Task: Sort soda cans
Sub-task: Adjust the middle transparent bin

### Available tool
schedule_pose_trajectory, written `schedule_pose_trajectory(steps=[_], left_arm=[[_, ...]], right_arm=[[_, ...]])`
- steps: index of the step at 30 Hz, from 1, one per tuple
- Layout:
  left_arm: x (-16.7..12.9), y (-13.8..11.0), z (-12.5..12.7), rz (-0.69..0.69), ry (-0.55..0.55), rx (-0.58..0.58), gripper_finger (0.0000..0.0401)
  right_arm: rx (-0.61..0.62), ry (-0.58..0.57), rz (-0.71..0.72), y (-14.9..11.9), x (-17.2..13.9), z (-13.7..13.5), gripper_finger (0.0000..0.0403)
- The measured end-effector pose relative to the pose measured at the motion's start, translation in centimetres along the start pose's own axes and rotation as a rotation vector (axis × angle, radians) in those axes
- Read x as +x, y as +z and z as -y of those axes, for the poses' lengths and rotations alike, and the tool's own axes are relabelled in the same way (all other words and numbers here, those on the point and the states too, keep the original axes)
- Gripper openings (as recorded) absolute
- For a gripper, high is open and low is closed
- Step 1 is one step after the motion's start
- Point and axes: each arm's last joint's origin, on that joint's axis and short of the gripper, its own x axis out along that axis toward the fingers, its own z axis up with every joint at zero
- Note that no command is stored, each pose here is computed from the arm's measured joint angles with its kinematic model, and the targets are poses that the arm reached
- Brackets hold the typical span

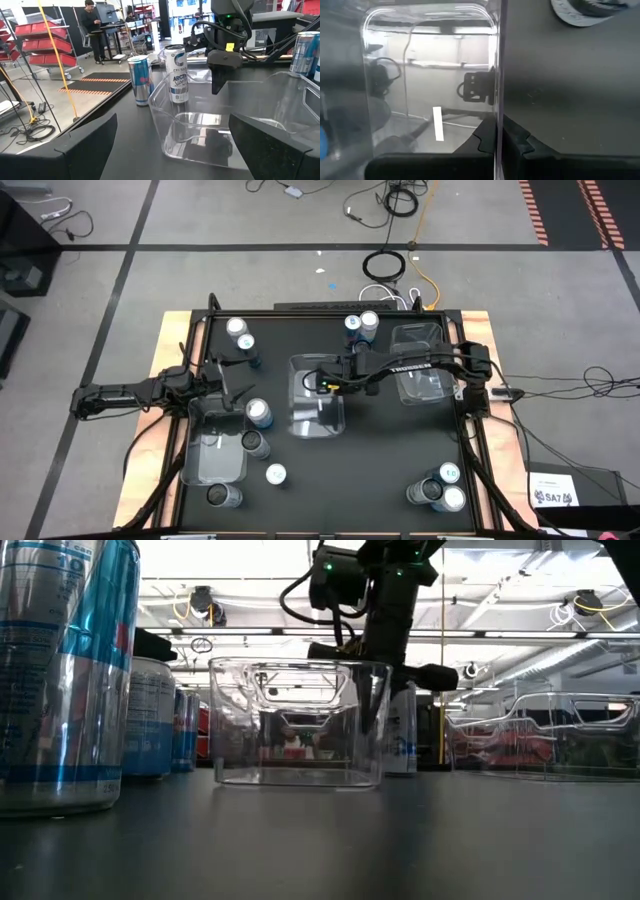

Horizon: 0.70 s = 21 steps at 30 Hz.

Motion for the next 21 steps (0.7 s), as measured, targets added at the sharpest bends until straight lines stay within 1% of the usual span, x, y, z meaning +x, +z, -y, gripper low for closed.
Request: schedule_pose_trajectory(steps=[8, 15, 18, 21], left_arm=[[0.00, 0.00, 0.00, 0.000, 0.000, 0.000, 0.0391], [0.00, 0.00, 0.00, 0.000, 0.000, 0.000, 0.0391], [0.00, 0.00, 0.00, 0.000, 0.000, 0.000, 0.0391], [0.00, 0.00, 0.00, 0.000, 0.000, 0.000, 0.0391]], right_arm=[[0.025, -0.004, -0.005, -0.10, -0.07, 0.05, 0.0020], [0.026, 0.000, -0.030, -0.18, -0.12, 0.04, 0.0047], [0.016, 0.002, -0.030, -0.17, -0.18, 0.04, 0.0063], [-0.022, 0.010, -0.032, -0.15, -0.35, 0.00, 0.0078]])
